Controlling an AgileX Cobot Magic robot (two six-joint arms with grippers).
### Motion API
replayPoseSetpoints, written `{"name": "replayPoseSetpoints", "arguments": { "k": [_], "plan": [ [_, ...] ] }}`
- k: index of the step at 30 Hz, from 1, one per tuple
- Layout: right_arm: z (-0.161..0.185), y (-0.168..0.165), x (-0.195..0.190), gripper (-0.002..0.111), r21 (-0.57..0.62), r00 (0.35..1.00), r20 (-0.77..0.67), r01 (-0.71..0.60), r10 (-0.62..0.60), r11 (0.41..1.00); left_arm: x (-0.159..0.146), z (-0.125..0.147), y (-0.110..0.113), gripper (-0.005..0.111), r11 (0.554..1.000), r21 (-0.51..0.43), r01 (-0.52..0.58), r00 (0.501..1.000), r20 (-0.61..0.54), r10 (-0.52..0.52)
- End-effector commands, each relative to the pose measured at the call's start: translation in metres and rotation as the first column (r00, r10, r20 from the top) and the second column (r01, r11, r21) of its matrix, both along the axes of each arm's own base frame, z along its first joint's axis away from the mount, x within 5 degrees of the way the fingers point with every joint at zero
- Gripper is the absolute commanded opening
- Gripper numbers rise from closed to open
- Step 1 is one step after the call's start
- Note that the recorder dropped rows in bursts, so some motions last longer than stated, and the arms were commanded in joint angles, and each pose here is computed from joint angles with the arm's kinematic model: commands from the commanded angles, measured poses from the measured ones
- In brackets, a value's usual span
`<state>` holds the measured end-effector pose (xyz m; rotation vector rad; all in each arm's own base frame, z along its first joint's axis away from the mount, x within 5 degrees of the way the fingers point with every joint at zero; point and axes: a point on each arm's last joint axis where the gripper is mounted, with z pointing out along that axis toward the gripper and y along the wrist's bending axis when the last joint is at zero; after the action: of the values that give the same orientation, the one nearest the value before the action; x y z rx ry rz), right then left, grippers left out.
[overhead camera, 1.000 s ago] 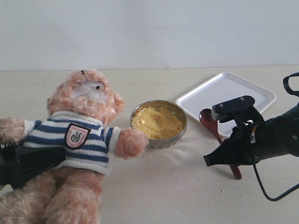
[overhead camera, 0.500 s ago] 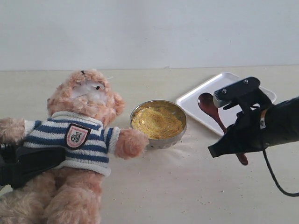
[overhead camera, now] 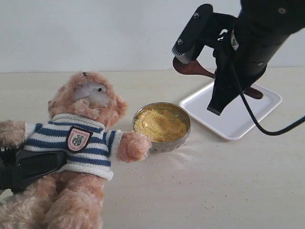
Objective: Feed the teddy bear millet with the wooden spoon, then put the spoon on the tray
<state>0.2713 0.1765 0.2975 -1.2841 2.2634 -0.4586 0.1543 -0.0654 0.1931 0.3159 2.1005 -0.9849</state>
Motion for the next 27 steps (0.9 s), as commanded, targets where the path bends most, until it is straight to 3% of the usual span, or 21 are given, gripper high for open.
{"name": "replayPoseSetpoints", "arguments": {
  "k": [1,13,19,27],
  "plan": [
    [-0.019,0.010,0.010,0.000,-0.262,0.996,-0.093,-0.028,0.004,0.965,0.001,0.002,0.000,0.005,1.000,-0.009,0.002,1.000,0.009,-0.002],
    [-0.061,0.055,0.012,0.000,-0.506,0.984,-0.056,-0.174,0.169,0.845,0.001,0.002,0.000,0.005,1.000,0.005,0.009,1.000,0.025,-0.009],
    [-0.080,0.059,0.017,0.000,-0.546,0.982,-0.090,-0.190,0.168,0.816,0.001,0.002,0.000,0.005,1.000,0.009,0.009,1.000,0.028,-0.010],
    [-0.081,0.063,0.018,0.000,-0.522,0.977,-0.081,-0.211,0.199,0.827,0.003,-0.001,0.003,0.005,0.999,0.048,-0.021,0.999,0.026,0.019]
  ]
}}
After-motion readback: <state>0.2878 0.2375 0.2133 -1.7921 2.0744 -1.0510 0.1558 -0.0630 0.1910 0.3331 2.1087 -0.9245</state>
